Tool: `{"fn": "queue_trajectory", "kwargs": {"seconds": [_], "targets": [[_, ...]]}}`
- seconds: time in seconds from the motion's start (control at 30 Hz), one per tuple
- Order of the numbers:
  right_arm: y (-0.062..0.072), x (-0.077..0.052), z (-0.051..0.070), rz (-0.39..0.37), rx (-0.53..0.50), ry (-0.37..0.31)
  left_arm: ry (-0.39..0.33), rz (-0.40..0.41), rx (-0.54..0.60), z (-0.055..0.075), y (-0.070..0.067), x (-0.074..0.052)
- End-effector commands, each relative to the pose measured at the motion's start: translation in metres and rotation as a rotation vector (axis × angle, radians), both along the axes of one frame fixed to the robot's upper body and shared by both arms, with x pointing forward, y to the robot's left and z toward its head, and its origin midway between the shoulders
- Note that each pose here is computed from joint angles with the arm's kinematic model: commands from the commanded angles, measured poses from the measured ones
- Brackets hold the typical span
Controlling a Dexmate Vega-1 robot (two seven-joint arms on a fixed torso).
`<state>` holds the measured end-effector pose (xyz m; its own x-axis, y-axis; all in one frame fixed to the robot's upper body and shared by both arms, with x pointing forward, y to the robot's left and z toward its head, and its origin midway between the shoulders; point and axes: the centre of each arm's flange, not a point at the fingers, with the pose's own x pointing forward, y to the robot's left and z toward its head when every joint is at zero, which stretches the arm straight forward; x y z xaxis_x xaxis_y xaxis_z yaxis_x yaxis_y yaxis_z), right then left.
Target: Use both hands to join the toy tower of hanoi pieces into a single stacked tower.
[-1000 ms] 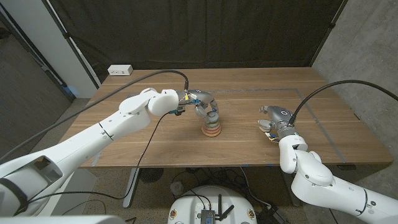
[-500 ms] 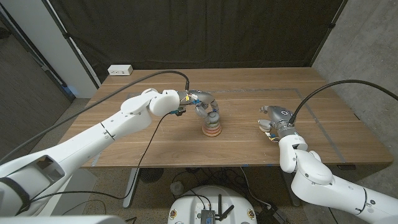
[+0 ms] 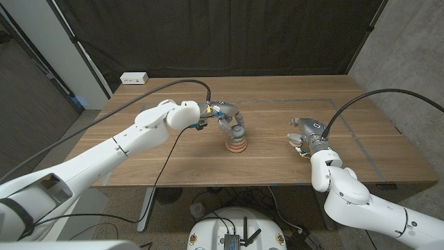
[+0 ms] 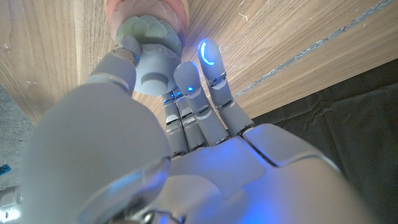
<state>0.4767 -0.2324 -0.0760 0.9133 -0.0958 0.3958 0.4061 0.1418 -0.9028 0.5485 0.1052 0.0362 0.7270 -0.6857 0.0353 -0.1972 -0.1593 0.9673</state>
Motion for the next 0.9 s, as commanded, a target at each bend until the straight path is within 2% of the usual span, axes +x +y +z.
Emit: {"fn": "queue_trajectory", "kwargs": {"seconds": [0.03,0.43,0.9], "targets": [[0.0015,0.0027,0.0008,-0.001,0.003,0.000,-0.005,0.001,-0.016,0.0003,0.0054,-0.0008],[0.0035,0.0062,0.0016,0.001,-0.002,0.009,0.008,0.009,-0.022,-0.0006,0.0104,0.0002],[0.0007,0.0056,-0.0001,0.002,0.000,0.012,0.012,0.010,-0.009,-0.0006,0.0054,0.0008]]}}
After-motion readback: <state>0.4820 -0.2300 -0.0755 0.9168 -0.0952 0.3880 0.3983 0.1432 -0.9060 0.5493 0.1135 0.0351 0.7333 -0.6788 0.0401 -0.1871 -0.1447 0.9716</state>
